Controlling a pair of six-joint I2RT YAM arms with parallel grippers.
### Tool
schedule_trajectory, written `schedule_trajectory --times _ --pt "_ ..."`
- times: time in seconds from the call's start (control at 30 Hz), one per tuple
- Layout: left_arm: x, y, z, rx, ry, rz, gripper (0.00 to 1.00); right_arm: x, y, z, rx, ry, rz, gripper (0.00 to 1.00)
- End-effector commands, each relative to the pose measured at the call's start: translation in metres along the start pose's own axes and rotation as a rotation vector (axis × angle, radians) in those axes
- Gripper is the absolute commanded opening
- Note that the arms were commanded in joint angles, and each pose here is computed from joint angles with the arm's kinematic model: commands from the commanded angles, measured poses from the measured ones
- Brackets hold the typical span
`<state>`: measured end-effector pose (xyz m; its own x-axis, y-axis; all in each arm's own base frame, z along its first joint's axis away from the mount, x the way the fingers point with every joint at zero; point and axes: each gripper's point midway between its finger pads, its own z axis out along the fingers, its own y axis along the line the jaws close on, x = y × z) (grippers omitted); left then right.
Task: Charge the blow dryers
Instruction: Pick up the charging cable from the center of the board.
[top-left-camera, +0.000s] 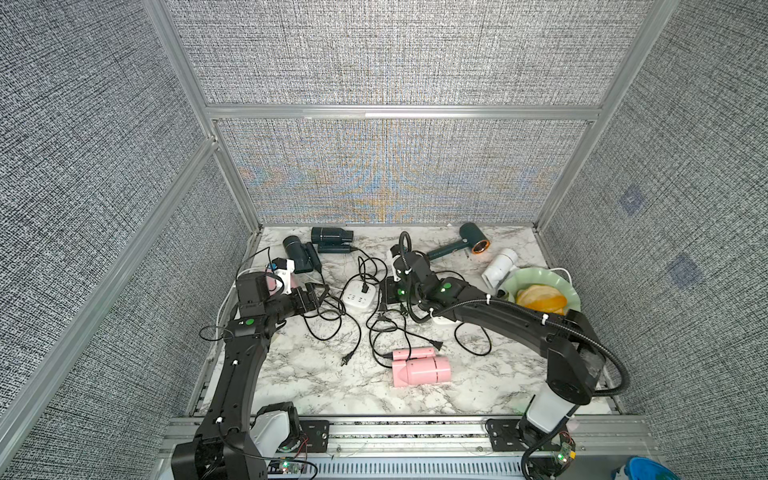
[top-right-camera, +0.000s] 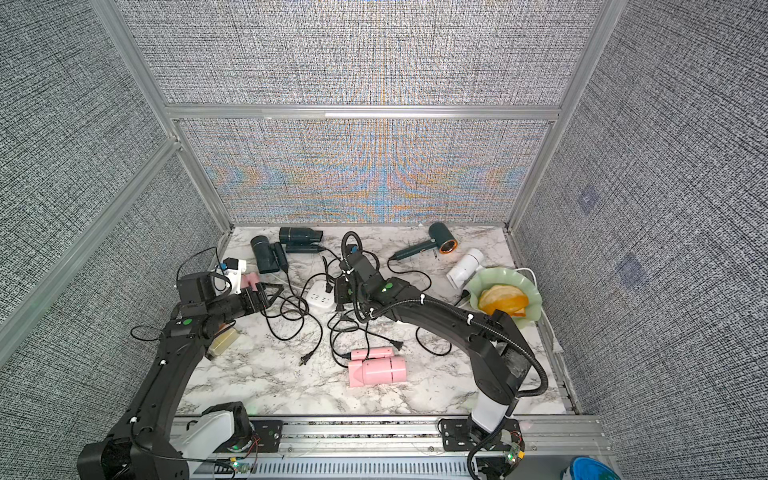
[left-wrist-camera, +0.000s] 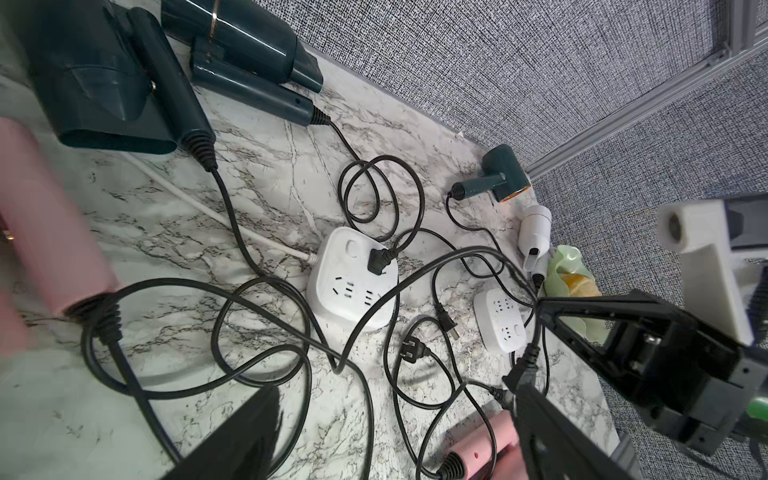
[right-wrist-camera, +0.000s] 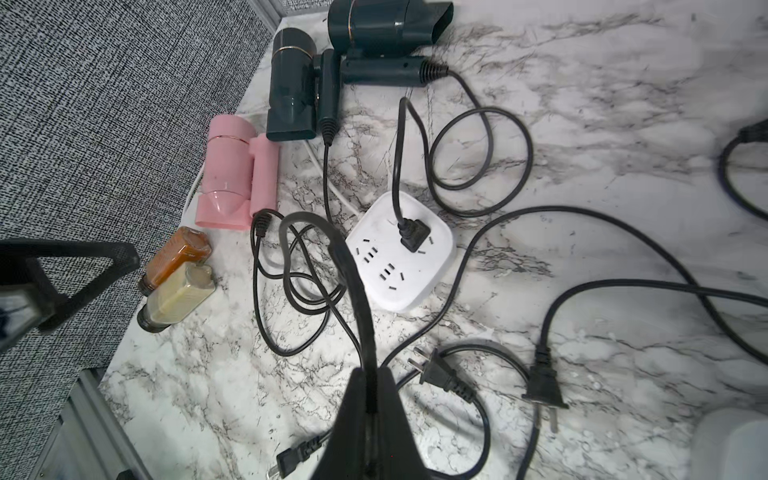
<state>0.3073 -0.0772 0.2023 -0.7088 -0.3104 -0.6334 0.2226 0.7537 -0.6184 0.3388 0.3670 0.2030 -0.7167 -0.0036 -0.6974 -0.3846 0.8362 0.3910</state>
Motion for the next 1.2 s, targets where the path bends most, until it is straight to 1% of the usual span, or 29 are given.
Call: schedule_trajectory --times 0.0,0.17,0.27,0.33,0.4,0.5,0.63,0.7,0.83,0.93,1.07,1.17 --pt "-0.003 -0.004 0.0 0.025 -0.011 0.024 0.87 -0.012 -0.01 -0.013 0.048 -0.04 -0.028 0.08" --pt "0.001 0.001 0.005 0.021 0.013 -0.002 0.82 -0.025 -0.007 -0.03 0.035 -0.072 -0.048 0.08" --pt "0.003 0.004 0.006 0.014 0.021 -0.008 0.8 -0.02 0.006 -0.028 -0.034 -0.04 -0.068 0.08" --pt "0.002 0.006 0.007 0.0 0.019 -0.01 0.76 -0.008 0.022 -0.023 -0.102 -0.001 -0.091 0.08" --pt "0.003 0.013 0.008 -0.035 0.017 -0.015 0.73 0.006 0.034 -0.018 -0.129 0.029 -0.121 0.08" --pt "0.008 0.025 0.01 -0.084 0.035 -0.046 0.72 0.026 0.046 -0.012 -0.153 0.06 -0.143 0.08" --pt "0.01 0.033 0.012 -0.127 0.043 -0.05 0.72 0.06 0.056 -0.004 -0.176 0.109 -0.161 0.08" --pt "0.015 0.037 0.014 -0.157 0.054 -0.042 0.72 0.077 0.057 0.0 -0.176 0.135 -0.161 0.08" --pt "0.025 0.045 0.019 -0.193 0.081 -0.075 0.71 0.111 0.049 0.008 -0.15 0.18 -0.172 0.08" --pt "0.031 0.051 0.023 -0.246 0.107 -0.094 0.71 0.125 0.046 0.009 -0.16 0.189 -0.165 0.08" --pt "0.037 0.053 0.031 -0.309 0.144 -0.089 0.72 0.139 0.048 0.012 -0.187 0.195 -0.156 0.08" --pt "0.043 0.05 0.041 -0.308 0.173 -0.109 0.71 0.146 0.048 0.015 -0.201 0.191 -0.145 0.08"
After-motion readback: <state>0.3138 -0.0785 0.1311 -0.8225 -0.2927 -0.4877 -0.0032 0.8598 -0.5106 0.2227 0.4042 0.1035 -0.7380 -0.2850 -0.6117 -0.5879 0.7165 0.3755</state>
